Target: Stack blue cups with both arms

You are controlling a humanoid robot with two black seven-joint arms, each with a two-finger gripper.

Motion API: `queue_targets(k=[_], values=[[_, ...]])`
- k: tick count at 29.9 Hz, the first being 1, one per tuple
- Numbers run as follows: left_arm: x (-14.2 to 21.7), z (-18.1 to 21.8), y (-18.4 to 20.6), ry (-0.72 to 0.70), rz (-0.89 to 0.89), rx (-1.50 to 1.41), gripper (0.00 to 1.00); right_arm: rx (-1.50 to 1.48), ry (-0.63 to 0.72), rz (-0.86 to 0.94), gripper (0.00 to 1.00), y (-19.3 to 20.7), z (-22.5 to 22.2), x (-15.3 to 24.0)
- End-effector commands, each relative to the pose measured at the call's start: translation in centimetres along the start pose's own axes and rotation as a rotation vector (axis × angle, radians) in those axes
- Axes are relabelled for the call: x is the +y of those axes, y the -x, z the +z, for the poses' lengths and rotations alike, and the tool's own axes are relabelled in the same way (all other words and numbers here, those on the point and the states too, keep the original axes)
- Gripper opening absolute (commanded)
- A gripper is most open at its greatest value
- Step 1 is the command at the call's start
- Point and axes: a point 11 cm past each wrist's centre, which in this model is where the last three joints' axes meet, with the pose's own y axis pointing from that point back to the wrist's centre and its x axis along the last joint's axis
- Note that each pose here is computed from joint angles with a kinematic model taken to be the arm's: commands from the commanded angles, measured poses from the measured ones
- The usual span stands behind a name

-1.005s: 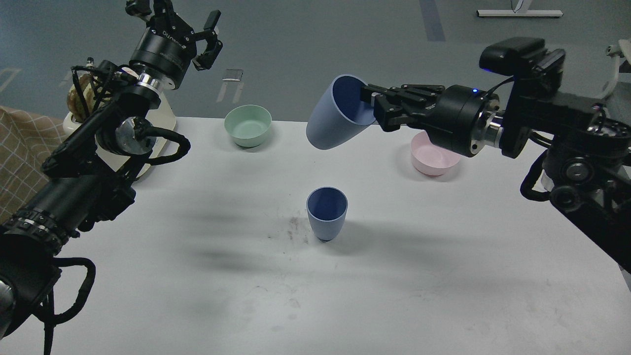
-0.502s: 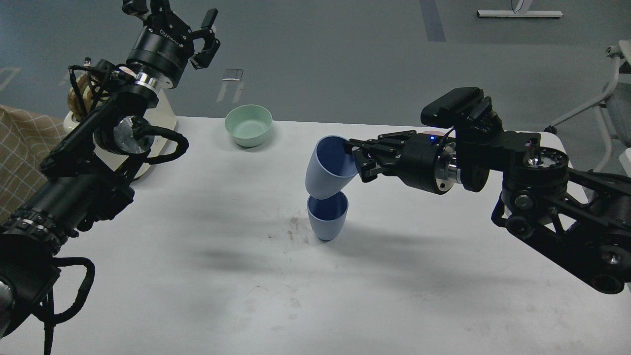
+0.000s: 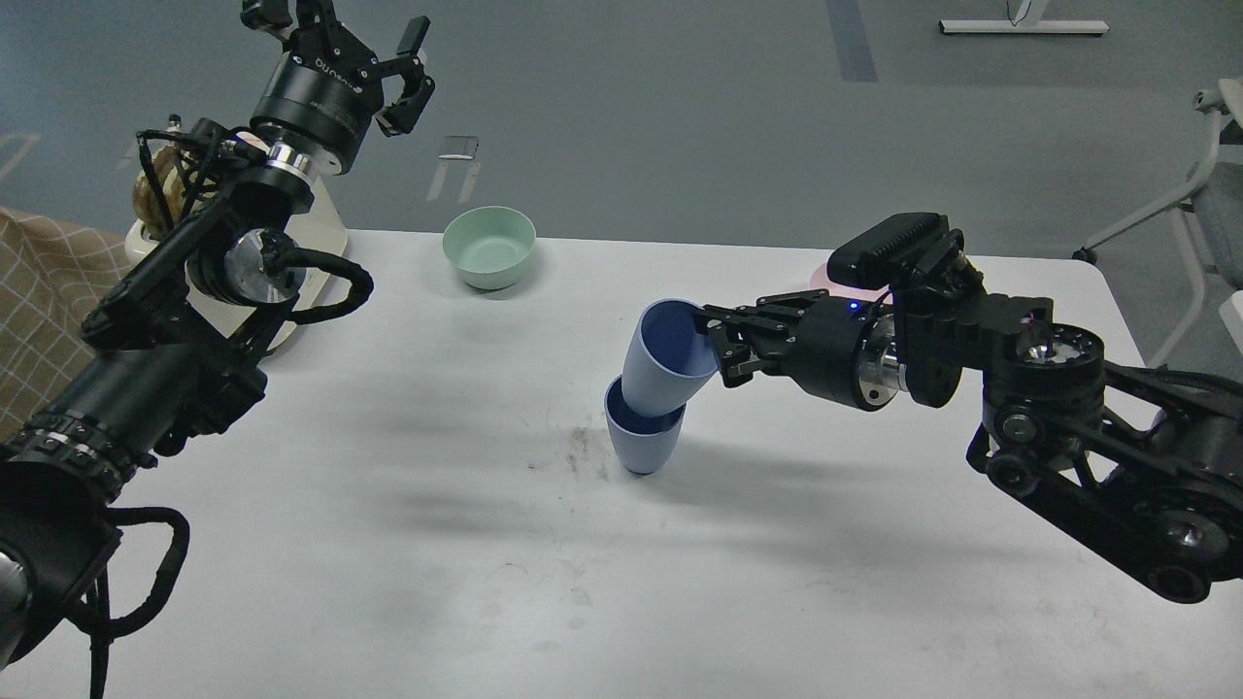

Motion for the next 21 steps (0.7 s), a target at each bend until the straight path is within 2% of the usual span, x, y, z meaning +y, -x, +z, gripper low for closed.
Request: queue_targets(k=[1,8,10,17,20,21], values=[[-0.1,0.1,0.0,0.000,-0.002,-0.002,0.98,-0.003,-0.001,0.001,0.07,0.0,-0.1,-0.2],[-0.2,0.2,0.1,0.004,-0.006,-0.002,0.98,-0.017,-0.014,-0.002,0.14,0.3,-0.4,-0.4],[-0.1,0.2,0.1,0.002,-0.005,-0.004,0.98,-0.024,-0.018,-0.002,0.22,0.5,-0.6,-0.5],[-0.1,0.3,0.0,0.006,-0.003,-0.003,0.98,-0.036,-0.024,0.029,0.38,-0.5,-0.6,-0.3],[-0.1,0.3,-0.1,0.005,-0.002,-0.002,0.98,-0.051,-0.021,0.076,0.54,-2.0,-0.4,0.1],[-0.1,0.3,-0.1,0.005,-0.002,-0.002,0.98,-0.065,-0.029,0.122,0.68,-3.4,-0.5,0.3]])
